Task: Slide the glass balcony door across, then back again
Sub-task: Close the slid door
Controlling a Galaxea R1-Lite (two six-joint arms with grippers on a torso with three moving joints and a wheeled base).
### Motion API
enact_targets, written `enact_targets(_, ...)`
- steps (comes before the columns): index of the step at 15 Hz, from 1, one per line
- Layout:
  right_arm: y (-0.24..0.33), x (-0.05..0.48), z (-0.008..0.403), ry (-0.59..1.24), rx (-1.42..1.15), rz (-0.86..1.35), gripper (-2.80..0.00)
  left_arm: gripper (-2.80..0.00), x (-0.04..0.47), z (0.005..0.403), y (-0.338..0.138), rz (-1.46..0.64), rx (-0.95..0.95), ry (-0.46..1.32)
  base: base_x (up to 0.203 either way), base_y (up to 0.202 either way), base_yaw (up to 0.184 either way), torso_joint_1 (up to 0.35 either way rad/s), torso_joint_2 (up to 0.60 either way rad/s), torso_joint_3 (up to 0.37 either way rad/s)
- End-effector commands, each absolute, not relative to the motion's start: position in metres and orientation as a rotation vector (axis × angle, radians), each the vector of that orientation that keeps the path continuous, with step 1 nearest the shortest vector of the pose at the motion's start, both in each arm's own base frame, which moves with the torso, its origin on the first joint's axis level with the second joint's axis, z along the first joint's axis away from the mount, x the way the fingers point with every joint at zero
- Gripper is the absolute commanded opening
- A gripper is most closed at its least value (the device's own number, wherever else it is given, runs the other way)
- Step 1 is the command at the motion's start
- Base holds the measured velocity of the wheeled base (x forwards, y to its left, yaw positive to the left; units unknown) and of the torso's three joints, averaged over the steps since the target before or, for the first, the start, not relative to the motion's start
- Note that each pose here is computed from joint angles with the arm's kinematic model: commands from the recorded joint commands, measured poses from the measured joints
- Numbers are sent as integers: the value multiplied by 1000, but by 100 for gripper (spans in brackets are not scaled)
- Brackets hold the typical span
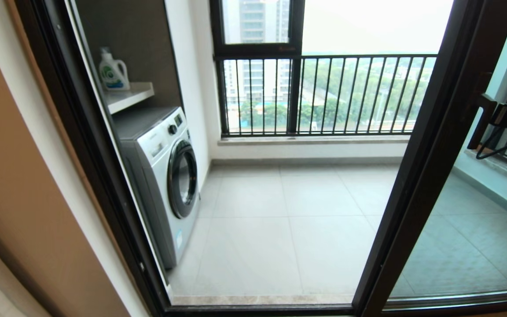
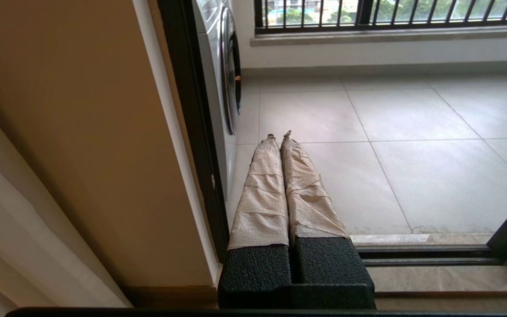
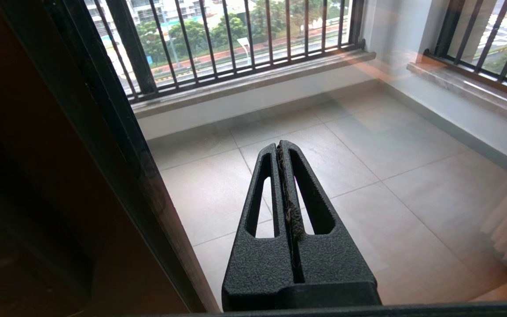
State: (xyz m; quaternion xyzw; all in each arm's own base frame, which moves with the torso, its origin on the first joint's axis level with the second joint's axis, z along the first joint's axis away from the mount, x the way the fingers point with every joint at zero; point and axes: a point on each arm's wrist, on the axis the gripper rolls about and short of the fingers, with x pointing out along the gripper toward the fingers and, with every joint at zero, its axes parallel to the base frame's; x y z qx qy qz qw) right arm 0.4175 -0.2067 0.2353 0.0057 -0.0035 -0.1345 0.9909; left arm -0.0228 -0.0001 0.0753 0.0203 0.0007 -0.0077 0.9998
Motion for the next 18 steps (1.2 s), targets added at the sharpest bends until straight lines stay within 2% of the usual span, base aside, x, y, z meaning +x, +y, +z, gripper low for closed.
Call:
enact_targets(1,-205,418,235,-6,12,-262,-280,-280,-23,75,0,-15,41,3,0,0,0,0,0,0)
enact_targets(18,-167,409,246,-41,5,-193,-280,-280,-23,75,0,-15,41,3,0,0,0,0,0,0)
